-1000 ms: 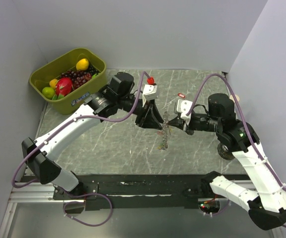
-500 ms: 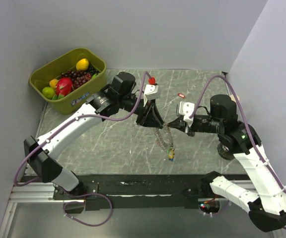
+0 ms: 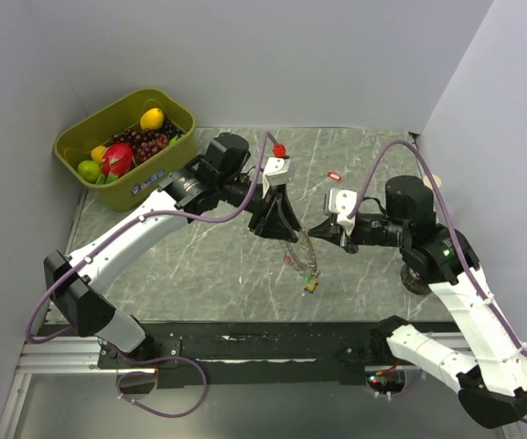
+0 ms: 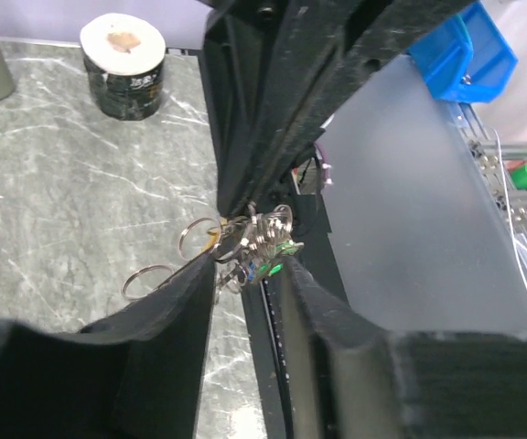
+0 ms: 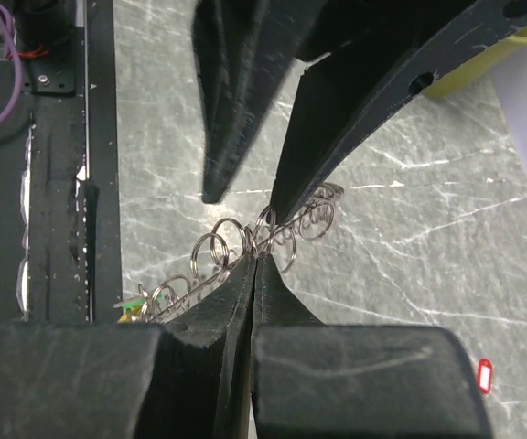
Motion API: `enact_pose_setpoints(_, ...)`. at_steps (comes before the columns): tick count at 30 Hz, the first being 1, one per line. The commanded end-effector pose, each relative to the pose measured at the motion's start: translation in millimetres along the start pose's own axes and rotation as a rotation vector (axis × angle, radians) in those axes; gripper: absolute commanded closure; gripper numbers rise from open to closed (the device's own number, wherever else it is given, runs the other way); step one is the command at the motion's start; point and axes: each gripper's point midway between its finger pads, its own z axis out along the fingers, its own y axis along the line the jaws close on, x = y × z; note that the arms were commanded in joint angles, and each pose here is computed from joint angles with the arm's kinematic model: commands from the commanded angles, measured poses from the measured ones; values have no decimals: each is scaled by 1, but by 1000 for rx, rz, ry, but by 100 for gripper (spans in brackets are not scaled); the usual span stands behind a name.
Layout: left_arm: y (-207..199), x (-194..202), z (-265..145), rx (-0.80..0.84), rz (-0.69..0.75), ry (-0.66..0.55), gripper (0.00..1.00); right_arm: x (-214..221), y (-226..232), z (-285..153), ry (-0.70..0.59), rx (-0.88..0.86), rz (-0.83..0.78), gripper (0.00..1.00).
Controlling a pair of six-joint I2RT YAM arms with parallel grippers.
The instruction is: Remove the keys from the keyring
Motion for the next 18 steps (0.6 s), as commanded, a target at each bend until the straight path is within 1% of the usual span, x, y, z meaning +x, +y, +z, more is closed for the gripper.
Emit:
enact_pose_setpoints(1,-25,-24,-2,101,54,-42,52,-9,-18,-1,-26,75,-50,100)
enact_pose_setpoints(2,-21,-24,-2,71,47,-42,46,-9,-17,-1,-27,70,-48,100)
enact_pose_setpoints(5,-19,-27,-2,58,49,-49,40,-9,-18,-1,-25,74,-46,100)
enact_pose_setpoints(9,-28,-28,-6,107,55,-53,37,-7,-24,-1,-20,103,-42,100)
enact_pose_setpoints(11,-26,-30,-7,87,63,-55,39,-6,-25,-2,-18,115,-41,100)
enact_pose_setpoints(14,-18,-30,-11,21,84,-45,45,-6,-28,-2,-23,132,-43,100)
enact_pose_setpoints(16,-18,-30,-14,11,87,-46,49,-7,-30,-3,-26,147,-45,100)
enact_pose_setpoints(18,-17,-30,-15,5,94,-45,50,-9,-32,-5,-30,164,-45,100)
